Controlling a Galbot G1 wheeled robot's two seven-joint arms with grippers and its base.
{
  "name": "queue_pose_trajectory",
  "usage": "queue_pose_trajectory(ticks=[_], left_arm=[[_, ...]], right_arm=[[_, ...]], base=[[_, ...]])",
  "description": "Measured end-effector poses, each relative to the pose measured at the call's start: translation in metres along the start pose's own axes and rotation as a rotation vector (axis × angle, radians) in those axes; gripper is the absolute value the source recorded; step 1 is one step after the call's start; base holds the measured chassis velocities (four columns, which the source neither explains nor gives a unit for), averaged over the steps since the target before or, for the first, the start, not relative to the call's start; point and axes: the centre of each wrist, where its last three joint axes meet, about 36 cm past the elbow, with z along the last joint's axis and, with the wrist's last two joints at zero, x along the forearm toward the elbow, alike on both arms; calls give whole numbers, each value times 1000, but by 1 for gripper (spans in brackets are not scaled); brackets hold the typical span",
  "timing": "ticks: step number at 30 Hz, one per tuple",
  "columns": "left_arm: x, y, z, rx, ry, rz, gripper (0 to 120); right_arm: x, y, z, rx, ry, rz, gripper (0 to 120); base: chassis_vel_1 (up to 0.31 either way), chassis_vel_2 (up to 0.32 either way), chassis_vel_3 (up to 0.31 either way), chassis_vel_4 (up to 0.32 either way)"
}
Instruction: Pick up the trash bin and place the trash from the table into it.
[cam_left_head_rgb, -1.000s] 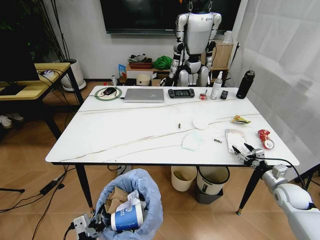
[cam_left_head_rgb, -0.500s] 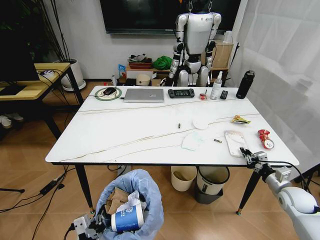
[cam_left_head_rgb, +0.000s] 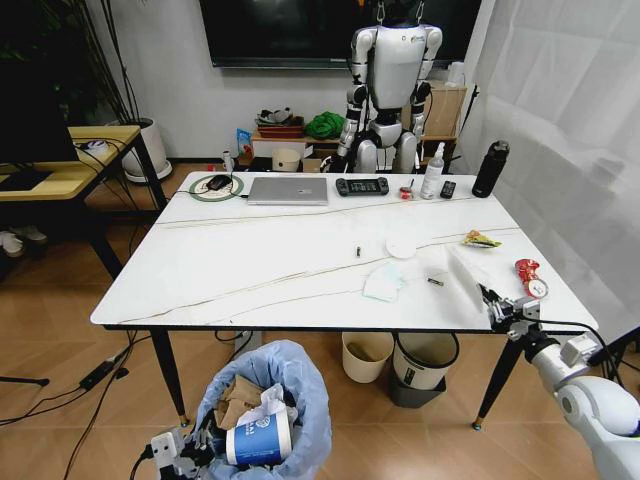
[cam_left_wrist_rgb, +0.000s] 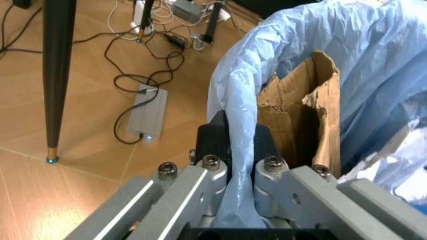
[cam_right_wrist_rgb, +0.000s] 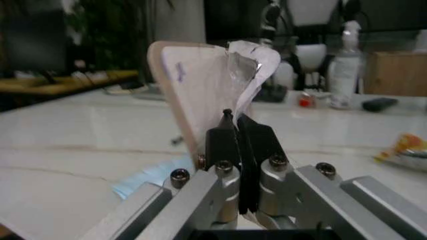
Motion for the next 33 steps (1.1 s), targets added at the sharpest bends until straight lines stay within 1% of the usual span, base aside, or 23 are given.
queue_pose_trajectory(ticks=[2, 4, 5, 6, 10, 11, 12, 13, 14, 16, 17, 18, 20, 21, 26, 27, 29, 33], left_arm=[[1, 2, -1, -5, 8, -1, 0], [2, 2, -2, -5, 12, -3, 0], [2, 2, -3, -5, 14, -2, 0], [2, 2, -3, -5, 14, -2, 0], [5, -1, -4, -6, 29, 2, 0], [5, -1, -3, -6, 31, 2, 0], [6, -3, -3, -6, 37, 4, 0], [6, -3, -3, -6, 37, 4, 0], [6, -3, -3, -6, 39, 4, 0], [7, -6, -2, -9, 44, 7, 0], [8, -7, -1, -14, 48, 7, 0], [8, -7, -1, -16, 49, 7, 0], [9, -9, -1, -26, 51, 4, 0], [9, -9, -1, -26, 51, 4, 0], [11, -12, -4, -28, 45, 2, 0], [11, -12, -4, -28, 45, 2, 0], [12, -13, -3, -30, 48, 2, 0], [11, -18, -1, -25, 49, 11, 0]], right_arm=[[-6, 18, -11, -57, -54, -88, 0], [-9, 32, -16, -93, -80, -153, 0], [-13, 43, -21, -120, -102, -218, 0], [-13, 43, -21, -120, -102, -218, 0], [-24, 75, -30, -190, -138, -393, 0], [-25, 79, -30, -197, -138, -413, 0], [-31, 95, -29, -227, -134, -498, 0], [-31, 95, -29, -227, -134, -498, 0], [-33, 101, -28, -237, -130, -529, 0], [-39, 123, -21, -277, -115, -622, 0], [-42, 138, -14, -307, -101, -674, 0], [-43, 143, -11, -318, -95, -690, 0], [-49, 167, 3, -357, -63, -769, 0], [-49, 167, 3, -357, -63, -769, 0], [-58, 195, 36, -374, 8, -841, 0], [-58, 195, 36, -374, 8, -841, 0], [-62, 198, 49, -350, 41, -850, 0], [-68, 199, 63, -311, 77, -858, 0]], base=[[0, 0, 0, 0], [0, 0, 0, 0], [0, 0, 0, 0], [0, 0, 0, 0], [0, 0, 0, 0], [0, 0, 0, 0], [0, 0, 0, 0], [0, 0, 0, 0], [0, 0, 0, 0], [0, 0, 0, 0], [0, 0, 0, 0], [0, 0, 0, 0], [0, 0, 0, 0], [0, 0, 0, 0], [0, 0, 0, 0], [0, 0, 0, 0], [0, 0, 0, 0], [0, 0, 0, 0]])
